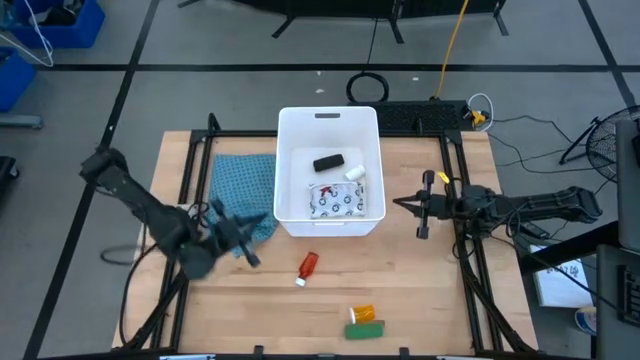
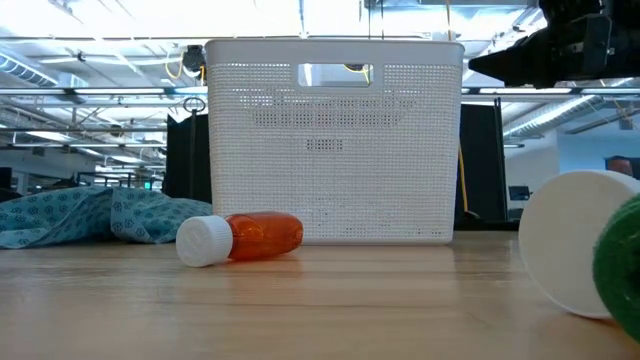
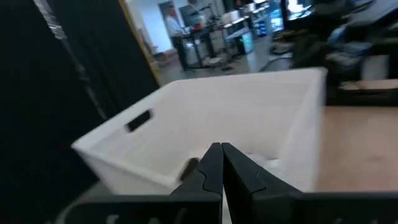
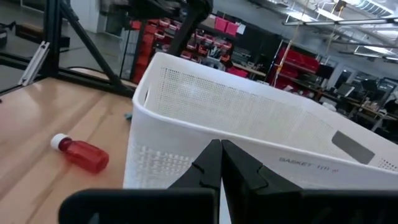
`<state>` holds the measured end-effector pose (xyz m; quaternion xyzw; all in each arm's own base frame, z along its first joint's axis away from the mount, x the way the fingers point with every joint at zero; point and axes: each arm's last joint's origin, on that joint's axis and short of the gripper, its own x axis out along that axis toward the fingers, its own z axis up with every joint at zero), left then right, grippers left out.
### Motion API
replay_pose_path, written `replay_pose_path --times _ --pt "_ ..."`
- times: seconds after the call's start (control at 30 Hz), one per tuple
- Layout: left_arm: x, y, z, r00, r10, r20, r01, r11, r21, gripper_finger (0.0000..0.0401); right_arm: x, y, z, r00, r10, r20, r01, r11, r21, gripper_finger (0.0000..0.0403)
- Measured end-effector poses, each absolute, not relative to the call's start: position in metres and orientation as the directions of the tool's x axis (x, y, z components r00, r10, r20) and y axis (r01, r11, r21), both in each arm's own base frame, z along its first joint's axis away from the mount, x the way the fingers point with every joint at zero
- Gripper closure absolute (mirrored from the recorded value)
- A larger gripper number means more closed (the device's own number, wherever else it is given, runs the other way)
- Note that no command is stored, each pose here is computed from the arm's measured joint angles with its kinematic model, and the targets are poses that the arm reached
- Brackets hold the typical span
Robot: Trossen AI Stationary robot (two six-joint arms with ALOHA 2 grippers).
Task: Pick & place medical supplies in basket/bin
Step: Put the red pill bottle into the white bin
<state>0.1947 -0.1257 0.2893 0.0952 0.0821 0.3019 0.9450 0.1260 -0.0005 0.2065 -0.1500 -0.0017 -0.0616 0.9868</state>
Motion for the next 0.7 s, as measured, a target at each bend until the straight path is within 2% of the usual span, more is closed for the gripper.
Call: replay_pose_path --times 0.13,0.27,0.43,0.53,0.7 --pt "0.224 -0.158 0.297 0.827 0.536 -0.17 -0.504 0.841 0.197 0.0401 0.126 0.0 0.209 0.991 -0.121 0.051 0.131 0.949 -0.287 0.0403" --pt "0.254 -0.176 0.297 0.809 0.485 -0.331 -0.471 0.873 0.128 0.0401 0.126 0.0 0.21 0.991 -0.121 0.061 0.133 0.955 -0.264 0.0403" --pt "0.294 -0.191 0.277 0.706 0.439 -0.555 -0.421 0.891 0.17 0.0401 0.126 0.0 0.211 0.991 -0.118 0.066 0.131 0.956 -0.261 0.0403" --pt "0.316 -0.192 0.26 0.622 0.377 -0.686 -0.402 0.906 0.134 0.0401 0.126 0.0 0.211 0.993 -0.093 0.067 0.108 0.959 -0.262 0.0403" --pt "0.339 -0.187 0.236 0.522 0.338 -0.783 -0.457 0.886 0.078 0.0401 0.126 0.001 0.212 0.995 -0.067 0.077 0.085 0.96 -0.265 0.0403"
